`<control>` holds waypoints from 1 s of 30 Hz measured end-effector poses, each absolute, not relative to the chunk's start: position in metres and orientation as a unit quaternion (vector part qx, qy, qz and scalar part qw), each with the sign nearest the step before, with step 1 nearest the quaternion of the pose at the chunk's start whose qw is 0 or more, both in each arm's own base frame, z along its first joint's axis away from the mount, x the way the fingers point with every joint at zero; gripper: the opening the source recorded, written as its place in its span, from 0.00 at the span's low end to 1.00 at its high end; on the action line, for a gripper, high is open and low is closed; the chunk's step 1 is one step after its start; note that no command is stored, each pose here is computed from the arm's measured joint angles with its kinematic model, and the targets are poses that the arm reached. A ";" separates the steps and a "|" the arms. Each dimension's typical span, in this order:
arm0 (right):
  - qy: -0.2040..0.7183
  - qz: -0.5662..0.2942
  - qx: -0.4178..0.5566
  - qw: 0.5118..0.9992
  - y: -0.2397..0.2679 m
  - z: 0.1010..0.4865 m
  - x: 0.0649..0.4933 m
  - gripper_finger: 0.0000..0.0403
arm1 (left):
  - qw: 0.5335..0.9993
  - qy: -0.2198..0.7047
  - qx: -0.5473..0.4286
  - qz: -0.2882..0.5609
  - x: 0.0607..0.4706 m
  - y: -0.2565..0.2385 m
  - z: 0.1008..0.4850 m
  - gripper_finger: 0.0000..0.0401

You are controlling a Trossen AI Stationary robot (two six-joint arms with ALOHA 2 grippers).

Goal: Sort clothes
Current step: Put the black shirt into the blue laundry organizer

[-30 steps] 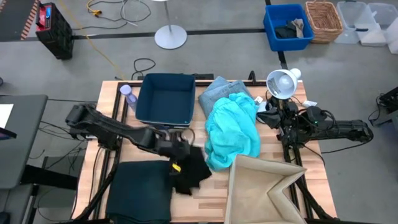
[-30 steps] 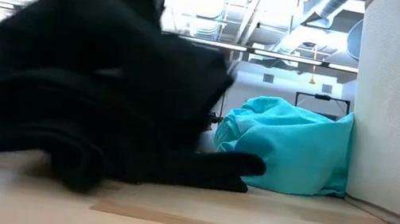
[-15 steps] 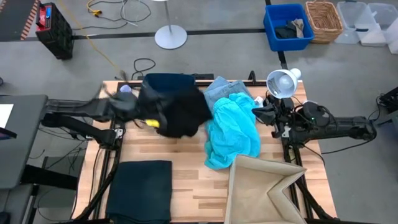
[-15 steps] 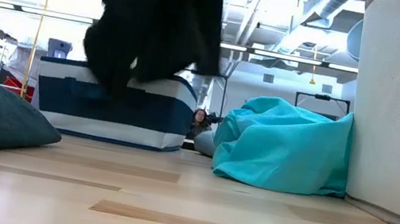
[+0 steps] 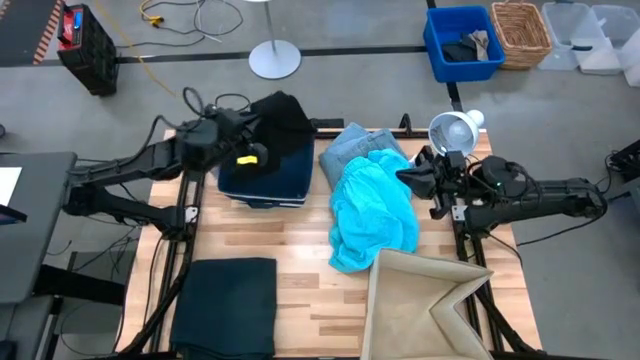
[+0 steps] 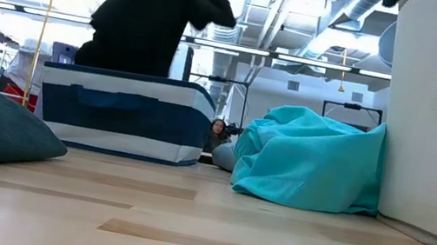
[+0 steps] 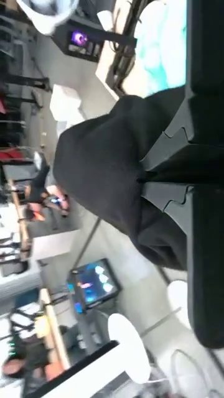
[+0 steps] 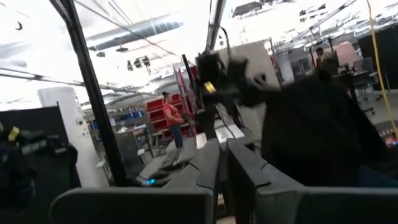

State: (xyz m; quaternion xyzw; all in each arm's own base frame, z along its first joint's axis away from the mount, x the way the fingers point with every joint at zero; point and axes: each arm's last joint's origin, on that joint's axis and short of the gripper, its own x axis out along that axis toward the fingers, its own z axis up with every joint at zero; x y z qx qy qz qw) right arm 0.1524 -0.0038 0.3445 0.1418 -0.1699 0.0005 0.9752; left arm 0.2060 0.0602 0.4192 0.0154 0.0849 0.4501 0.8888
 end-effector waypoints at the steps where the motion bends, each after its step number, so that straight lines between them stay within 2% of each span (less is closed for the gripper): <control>1: -0.174 0.001 0.142 0.974 -0.004 0.351 0.153 0.12 | 0.891 0.088 0.007 0.445 0.209 0.062 0.417 0.02; 5: -0.210 0.003 0.126 0.969 -0.004 0.383 0.153 0.12 | 0.915 0.081 -0.033 0.395 0.223 0.066 0.411 0.02; 9: -0.237 0.001 0.100 0.966 -0.004 0.410 0.151 0.12 | 0.914 0.103 -0.026 0.393 0.234 0.069 0.402 0.02; 14: -0.216 -0.001 0.099 0.971 -0.004 0.429 0.152 0.12 | 0.886 0.165 0.001 0.434 0.239 0.076 0.387 0.02; 19: -0.189 -0.005 0.095 0.977 -0.004 0.440 0.162 0.12 | 0.863 0.175 -0.046 0.473 0.232 0.086 0.380 0.02; 24: -0.085 -0.019 0.054 0.995 -0.005 0.447 0.188 0.14 | 0.838 0.238 -0.078 0.484 0.221 0.097 0.366 0.05; 30: 0.055 -0.026 0.034 0.998 -0.005 0.443 0.230 0.18 | 0.831 0.297 -0.108 0.458 0.221 0.103 0.352 0.21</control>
